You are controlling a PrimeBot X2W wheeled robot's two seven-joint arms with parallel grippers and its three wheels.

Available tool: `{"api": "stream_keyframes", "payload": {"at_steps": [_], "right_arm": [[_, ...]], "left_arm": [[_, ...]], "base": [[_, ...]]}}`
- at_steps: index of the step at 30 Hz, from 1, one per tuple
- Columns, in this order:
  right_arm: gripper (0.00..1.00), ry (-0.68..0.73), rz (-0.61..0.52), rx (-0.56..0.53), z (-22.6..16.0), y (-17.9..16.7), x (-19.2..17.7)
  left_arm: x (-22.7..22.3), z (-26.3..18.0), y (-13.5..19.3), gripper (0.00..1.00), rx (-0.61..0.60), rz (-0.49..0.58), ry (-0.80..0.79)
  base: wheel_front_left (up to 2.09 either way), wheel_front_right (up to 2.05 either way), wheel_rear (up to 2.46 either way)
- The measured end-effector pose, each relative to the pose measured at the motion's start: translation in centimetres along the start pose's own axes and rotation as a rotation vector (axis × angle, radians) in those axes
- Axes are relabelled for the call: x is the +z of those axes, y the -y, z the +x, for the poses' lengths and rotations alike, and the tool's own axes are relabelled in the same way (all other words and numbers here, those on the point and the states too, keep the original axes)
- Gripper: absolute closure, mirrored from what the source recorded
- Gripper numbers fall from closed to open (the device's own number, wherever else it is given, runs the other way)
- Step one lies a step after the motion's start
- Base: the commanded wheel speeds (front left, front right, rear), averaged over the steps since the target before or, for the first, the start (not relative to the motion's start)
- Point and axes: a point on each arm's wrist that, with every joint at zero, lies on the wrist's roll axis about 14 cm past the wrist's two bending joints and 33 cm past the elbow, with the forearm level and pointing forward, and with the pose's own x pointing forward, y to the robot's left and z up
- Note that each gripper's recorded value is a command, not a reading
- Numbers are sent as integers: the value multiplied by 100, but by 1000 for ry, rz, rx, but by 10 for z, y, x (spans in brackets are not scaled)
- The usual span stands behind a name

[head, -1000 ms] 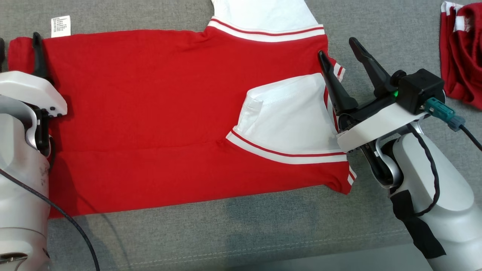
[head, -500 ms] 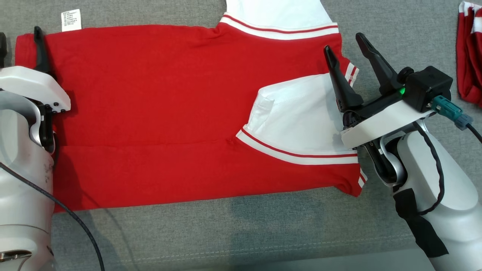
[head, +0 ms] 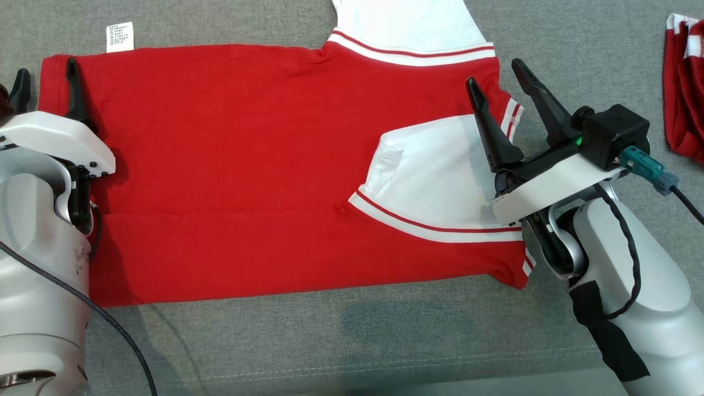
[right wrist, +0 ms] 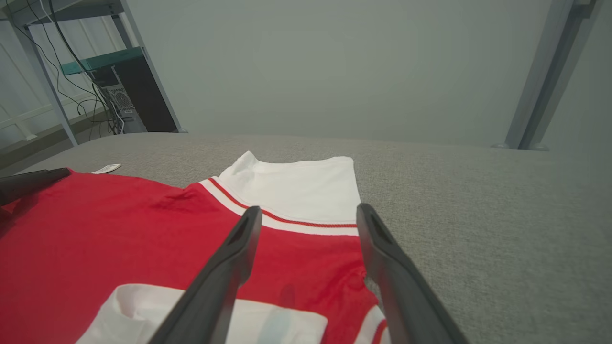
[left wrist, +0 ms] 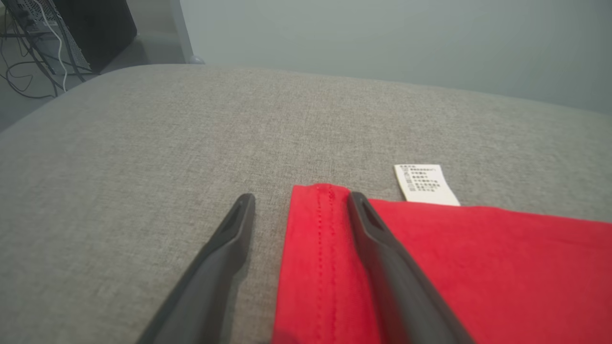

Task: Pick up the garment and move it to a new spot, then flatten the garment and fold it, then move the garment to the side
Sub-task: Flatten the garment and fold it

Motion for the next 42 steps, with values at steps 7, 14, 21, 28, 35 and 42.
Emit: {"api": "stream_keyframes", "payload": {"at_steps": [7, 14, 21, 28, 35, 42], "right_arm": [[0, -18, 1, -10, -6, 2, -5], [0, -25, 6, -13, -6, 4, -9], [0, -26, 14, -6, 0, 2, -11], [0, 15, -9, 0, 32, 15, 13], [0, 106, -49, 51, 65, 8, 58], [0, -50, 6, 7, 74, 20, 24]], "left_arm": [[-9, 0, 1, 2, 4, -59, -36], [-9, 4, 3, 42, -7, -87, -47], [0, 8, 6, 69, -21, -99, -15], [3, 2, 16, 100, -46, -108, 13], [-2, -3, 16, 100, -47, -100, -3], [12, -3, 21, 100, -66, -65, 53]], "base": [[0, 0, 0], [0, 0, 0], [0, 0, 0], [0, 0, 0], [0, 0, 0], [0, 0, 0]]}}
